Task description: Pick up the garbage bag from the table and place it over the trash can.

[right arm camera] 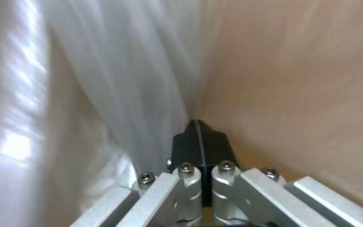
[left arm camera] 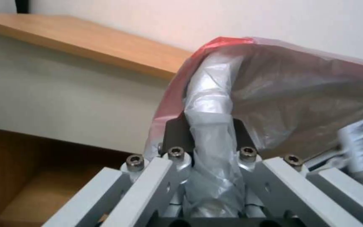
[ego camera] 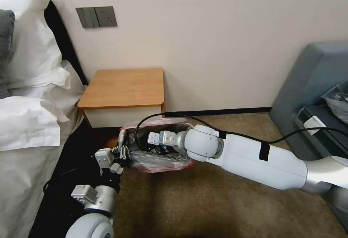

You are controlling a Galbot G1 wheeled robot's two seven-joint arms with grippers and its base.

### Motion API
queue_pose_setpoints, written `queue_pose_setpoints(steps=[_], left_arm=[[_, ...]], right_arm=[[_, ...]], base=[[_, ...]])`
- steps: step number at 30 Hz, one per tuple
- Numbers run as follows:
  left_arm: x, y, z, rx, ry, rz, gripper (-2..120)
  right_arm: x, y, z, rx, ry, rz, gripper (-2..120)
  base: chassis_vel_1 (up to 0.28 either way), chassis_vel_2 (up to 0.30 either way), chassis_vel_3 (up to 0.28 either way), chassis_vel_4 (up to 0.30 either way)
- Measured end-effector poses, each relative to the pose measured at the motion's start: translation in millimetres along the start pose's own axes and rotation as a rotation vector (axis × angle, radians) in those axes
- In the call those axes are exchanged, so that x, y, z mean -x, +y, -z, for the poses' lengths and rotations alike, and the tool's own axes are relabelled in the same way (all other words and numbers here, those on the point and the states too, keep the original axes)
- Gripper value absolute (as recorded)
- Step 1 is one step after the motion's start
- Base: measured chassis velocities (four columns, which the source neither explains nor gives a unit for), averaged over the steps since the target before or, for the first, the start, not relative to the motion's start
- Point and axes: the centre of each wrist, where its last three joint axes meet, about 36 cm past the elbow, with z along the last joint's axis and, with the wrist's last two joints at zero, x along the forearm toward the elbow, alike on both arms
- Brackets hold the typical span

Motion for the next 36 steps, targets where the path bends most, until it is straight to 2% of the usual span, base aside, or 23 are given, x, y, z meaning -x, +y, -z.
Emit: queue_pose_setpoints(steps=[5, 10, 14, 16, 17, 18, 19, 21, 22, 23, 26, 27, 30, 31, 33, 35, 36], left_arm=[[2, 4.2, -4.2, 0.001, 0.009, 0.011, 7], [6, 8.7, -8.8, -0.007, 0.02, 0.022, 7], [9, 13.1, -12.0, -0.039, 0.064, 0.061, 7], [9, 13.4, -12.2, -0.041, 0.071, 0.066, 7], [9, 14.0, -12.3, -0.042, 0.094, 0.078, 7], [9, 14.2, -12.1, -0.042, 0.119, 0.086, 7], [9, 14.2, -12.1, -0.042, 0.119, 0.086, 7], [9, 12.2, -11.8, -0.047, 0.205, 0.119, 7], [9, 11.0, -12.0, -0.053, 0.234, 0.123, 7], [9, 11.0, -12.0, -0.053, 0.234, 0.123, 7], [7, 0.4, -15.4, -0.072, 0.326, 0.151, 7], [7, 0.4, -15.4, -0.072, 0.326, 0.151, 7], [0, -9.9, -21.0, -0.09, 0.402, 0.165, 7], [0, -9.9, -21.0, -0.09, 0.402, 0.165, 7], [-5, -14.2, -26.4, -0.1, 0.439, 0.162, 7], [-6, -14.8, -28.7, -0.101, 0.448, 0.161, 7], [-8, -15.7, -32.5, -0.104, 0.461, 0.158, 7]], right_arm=[[-20, 4, 4, 0.027, -0.041, -0.005, 0], [-44, 1, -2, 0.1, -0.066, -0.016, 0], [-81, 3, -6, 0.28, -0.153, -0.044, 0], [-85, 3, -6, 0.304, -0.163, -0.05, 0], [-95, 5, -7, 0.361, -0.19, -0.064, 0], [-105, 9, -9, 0.412, -0.222, -0.085, 5], [-105, 9, -9, 0.412, -0.222, -0.085, 5], [-128, 28, -21, 0.521, -0.299, -0.22, 17], [-133, 31, -26, 0.546, -0.31, -0.269, 20], [-133, 31, -26, 0.546, -0.31, -0.269, 20], [-150, 41, -40, 0.631, -0.331, -0.445, 35], [-150, 41, -40, 0.631, -0.331, -0.445, 35], [-162, 58, -58, 0.683, -0.311, -0.545, 48], [-162, 58, -58, 0.683, -0.311, -0.545, 48], [-170, 71, -66, 0.725, -0.309, -0.596, 59], [-172, 75, -67, 0.734, -0.313, -0.611, 62], [-172, 80, -69, 0.744, -0.319, -0.628, 68]], base=[[0.0, 0.0, 0.0, 0.0], [0.0, 0.0, 0.0, 0.0], [0.0, 0.0, 0.0, 0.0], [0.0, 0.0, 0.0, 0.0], [0.0, 0.0, 0.0, 0.0], [0.0, 0.0, 0.0, 0.0], [0.0, 0.0, 0.0, 0.0], [0.0, 0.0, 0.0, 0.0], [0.0, 0.0, 0.0, 0.0], [0.0, 0.0, 0.0, 0.0], [0.0, 0.0, 0.0, 0.0], [0.0, 0.0, 0.0, 0.0], [0.0, 0.0, 0.0, 0.0], [0.0, 0.0, 0.0, 0.0], [0.0, 0.0, 0.0, 0.0], [0.0, 0.0, 0.0, 0.0], [0.0, 0.0, 0.0, 0.0]])
